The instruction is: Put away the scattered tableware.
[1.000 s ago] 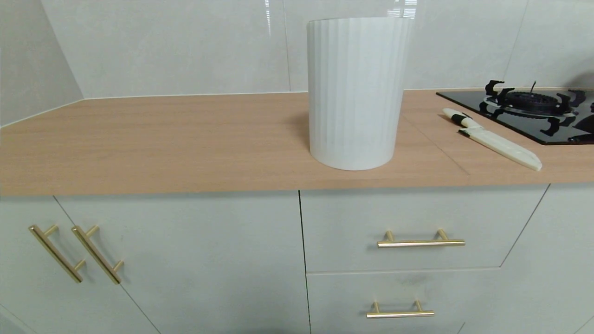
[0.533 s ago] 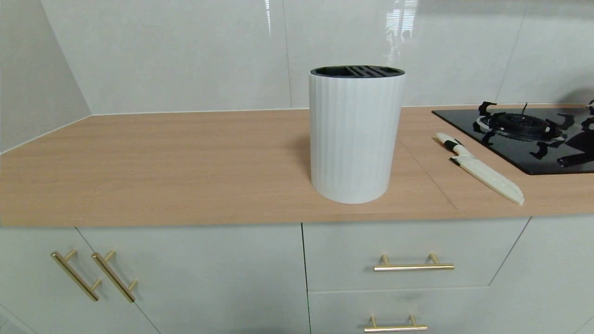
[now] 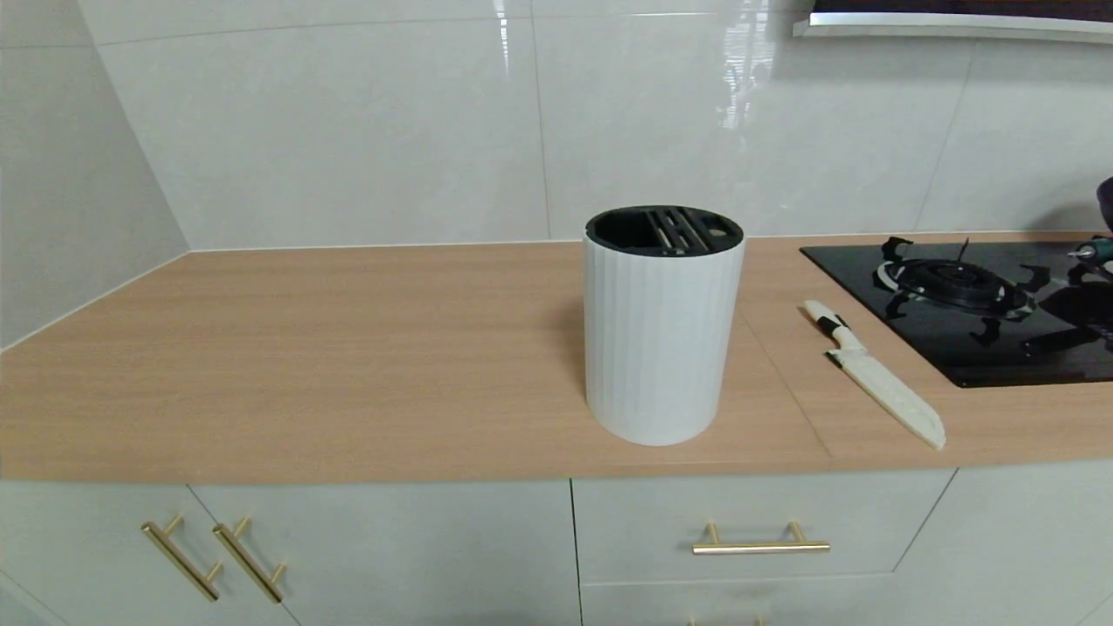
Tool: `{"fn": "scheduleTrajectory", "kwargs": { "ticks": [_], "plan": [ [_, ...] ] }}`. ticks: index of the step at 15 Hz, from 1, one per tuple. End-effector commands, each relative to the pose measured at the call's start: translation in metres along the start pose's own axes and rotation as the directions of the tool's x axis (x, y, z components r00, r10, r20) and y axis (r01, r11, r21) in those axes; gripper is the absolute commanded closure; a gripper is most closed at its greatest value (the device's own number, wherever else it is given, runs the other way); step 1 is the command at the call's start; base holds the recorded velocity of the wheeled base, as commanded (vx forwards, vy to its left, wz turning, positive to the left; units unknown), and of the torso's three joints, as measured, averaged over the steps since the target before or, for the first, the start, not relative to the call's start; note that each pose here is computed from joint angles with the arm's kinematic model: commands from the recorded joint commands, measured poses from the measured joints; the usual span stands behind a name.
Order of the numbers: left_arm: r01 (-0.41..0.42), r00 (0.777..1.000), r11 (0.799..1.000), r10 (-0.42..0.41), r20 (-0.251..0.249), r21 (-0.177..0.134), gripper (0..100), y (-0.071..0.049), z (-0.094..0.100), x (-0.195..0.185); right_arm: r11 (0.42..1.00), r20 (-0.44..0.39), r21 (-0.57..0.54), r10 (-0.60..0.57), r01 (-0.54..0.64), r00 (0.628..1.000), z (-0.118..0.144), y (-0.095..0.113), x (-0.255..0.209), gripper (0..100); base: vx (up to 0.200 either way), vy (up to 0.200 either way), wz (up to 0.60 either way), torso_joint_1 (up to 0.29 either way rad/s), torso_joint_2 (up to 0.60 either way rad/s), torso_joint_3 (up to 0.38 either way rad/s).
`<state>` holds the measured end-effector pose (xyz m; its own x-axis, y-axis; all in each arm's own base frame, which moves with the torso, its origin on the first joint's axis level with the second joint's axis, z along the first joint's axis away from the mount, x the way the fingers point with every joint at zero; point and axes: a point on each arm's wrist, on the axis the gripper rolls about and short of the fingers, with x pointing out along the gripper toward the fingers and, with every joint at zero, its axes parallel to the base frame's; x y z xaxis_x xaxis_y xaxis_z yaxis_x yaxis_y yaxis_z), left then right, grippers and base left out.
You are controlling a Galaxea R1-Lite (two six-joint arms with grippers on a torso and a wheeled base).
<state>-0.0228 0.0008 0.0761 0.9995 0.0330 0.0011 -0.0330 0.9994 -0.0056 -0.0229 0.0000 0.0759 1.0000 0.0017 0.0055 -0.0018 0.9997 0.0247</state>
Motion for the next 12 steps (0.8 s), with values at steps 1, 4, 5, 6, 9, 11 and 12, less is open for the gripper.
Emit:
{"fn": "scheduleTrajectory", "kwargs": {
  "ticks": [1,4,5,6,9,11,12],
  "plan": [
    [-0.001,1.0,1.0,0.001,0.0,-0.001,0,0.0,0.0,0.0,1.0,-0.001,0.0,0.001,-0.001,1.0,0.0001,0.0,0.0001,0,0.0,0.0,0.0,0.203,-0.48,-0.271],
    [-0.001,1.0,1.0,0.001,0.0,-0.001,0,0.0,0.0,0.0,1.0,-0.001,0.0,0.001,-0.001,1.0,0.0001,0.0,0.0001,0,0.0,0.0,0.0,0.225,-0.5,-0.277],
    [-0.001,1.0,1.0,0.001,0.0,-0.001,0,0.0,0.0,0.0,1.0,-0.001,0.0,0.0,0.0,1.0,0.0001,0.0,0.0001,0,0.0,0.0,0.0,0.222,-0.51,-0.266],
    [-0.001,1.0,1.0,0.001,0.0,-0.001,0,0.0,0.0,0.0,1.0,-0.001,0.0,0.001,-0.001,1.0,0.0001,0.0,0.0001,0,0.0,0.0,0.0,0.232,-0.53,-0.295],
    [-0.001,1.0,1.0,0.001,0.0,-0.001,0,0.0,0.0,0.0,1.0,-0.001,0.0,0.0,0.0,1.0,0.0001,0.0,0.0001,0,0.0,0.0,0.0,0.242,-0.54,-0.289],
    [-0.001,1.0,1.0,0.001,-0.001,-0.001,0,0.0,0.0,0.0001,1.0,-0.001,0.0,0.0,0.0,1.0,0.0001,0.0,0.0001,0,0.0,0.0,0.0,0.261,-0.55,-0.298],
    [-0.001,1.0,1.0,0.001,0.0,-0.001,0,0.0,0.0,0.0,1.0,-0.001,0.0,0.0,0.0,1.0,0.0001,0.0,0.0001,0,0.0,0.0,0.0,0.261,-0.57,-0.305]
  ]
}}
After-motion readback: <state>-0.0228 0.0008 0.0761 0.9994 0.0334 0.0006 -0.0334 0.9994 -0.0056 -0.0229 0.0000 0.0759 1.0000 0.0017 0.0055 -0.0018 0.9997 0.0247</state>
